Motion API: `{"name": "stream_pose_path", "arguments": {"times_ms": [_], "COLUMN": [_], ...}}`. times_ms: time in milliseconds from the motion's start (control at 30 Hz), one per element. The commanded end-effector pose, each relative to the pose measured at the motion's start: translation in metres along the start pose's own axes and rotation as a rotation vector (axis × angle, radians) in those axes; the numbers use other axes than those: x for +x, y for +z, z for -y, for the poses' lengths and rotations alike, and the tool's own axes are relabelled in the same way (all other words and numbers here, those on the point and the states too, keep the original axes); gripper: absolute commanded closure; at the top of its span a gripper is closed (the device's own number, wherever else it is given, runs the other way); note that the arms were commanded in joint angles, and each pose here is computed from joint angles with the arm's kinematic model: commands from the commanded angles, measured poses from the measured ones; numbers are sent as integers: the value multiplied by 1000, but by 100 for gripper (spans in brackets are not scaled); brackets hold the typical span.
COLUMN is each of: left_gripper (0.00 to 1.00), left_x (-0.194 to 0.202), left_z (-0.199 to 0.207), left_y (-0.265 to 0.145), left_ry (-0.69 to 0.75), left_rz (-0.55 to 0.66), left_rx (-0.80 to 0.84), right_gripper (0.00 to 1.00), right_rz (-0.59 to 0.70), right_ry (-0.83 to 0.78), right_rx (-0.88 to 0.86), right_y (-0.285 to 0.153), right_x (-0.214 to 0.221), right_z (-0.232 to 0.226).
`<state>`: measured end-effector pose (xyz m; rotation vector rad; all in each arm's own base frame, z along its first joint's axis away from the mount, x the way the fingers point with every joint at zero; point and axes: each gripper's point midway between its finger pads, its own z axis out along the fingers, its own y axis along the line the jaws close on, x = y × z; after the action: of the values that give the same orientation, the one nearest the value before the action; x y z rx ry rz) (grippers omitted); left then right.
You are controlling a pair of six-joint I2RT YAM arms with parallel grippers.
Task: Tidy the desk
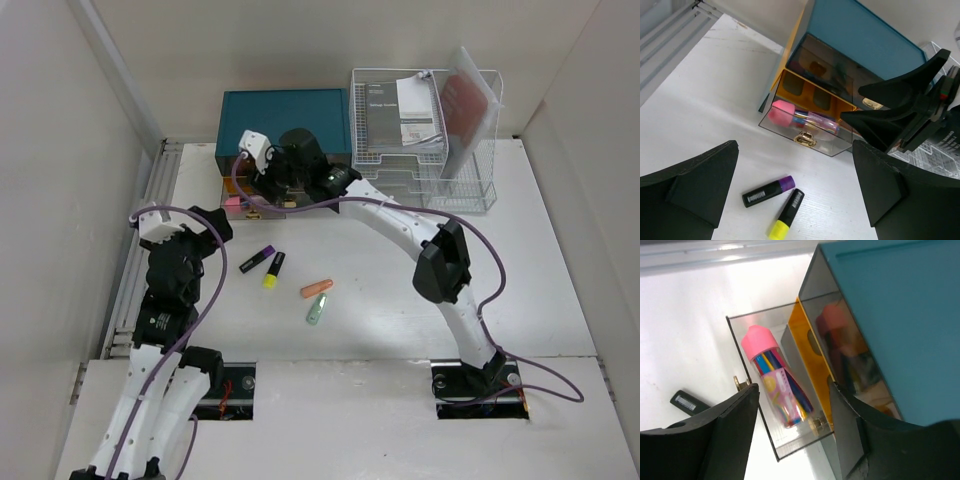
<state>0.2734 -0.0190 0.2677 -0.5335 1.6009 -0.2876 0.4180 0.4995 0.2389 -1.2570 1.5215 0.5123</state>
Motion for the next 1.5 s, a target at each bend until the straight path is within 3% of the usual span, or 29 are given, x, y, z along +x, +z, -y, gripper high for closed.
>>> {"name": "stream_pose_path", "arguments": {"times_ms": [0,167,267,300,333,500,600,1033,1233,1467], "left_gripper": [3,3,3,3,3,3,3,3,2,2], "left_x": [-21,-23,-25,-25,-25,-29,-29,-33,-33,-33], "left_z": [9,10,10,10,10,11,11,12,12,12], "left_y": [-3,-5,-7,-7,-7,-11,-11,-14,-14,-14], "left_ry": [1,-2,-5,-5,-5,-11,-11,-26,-26,-26], "left_rz": [71,78,86,86,86,101,101,115,115,115], "left_rx": [33,37,42,42,42,51,51,60,60,60], "right_gripper": [36,36,77,97,100,100,100,100,100,100], "right_rz": [109,118,137,145,139,81,47,-161,-175,-159], "right_ry": [-8,9,18,20,17,-1,2,25,48,51], "right_rx": [7,-12,-86,-163,-201,-487,-517,-184,100,310], "right_y": [-23,-27,-35,-39,-39,-43,-38,4,10,8], "right_x": [-49,-53,-59,-60,-55,-22,-9,55,58,57], "right_z": [2,-1,-15,-30,-38,-91,-96,-46,3,39]}}
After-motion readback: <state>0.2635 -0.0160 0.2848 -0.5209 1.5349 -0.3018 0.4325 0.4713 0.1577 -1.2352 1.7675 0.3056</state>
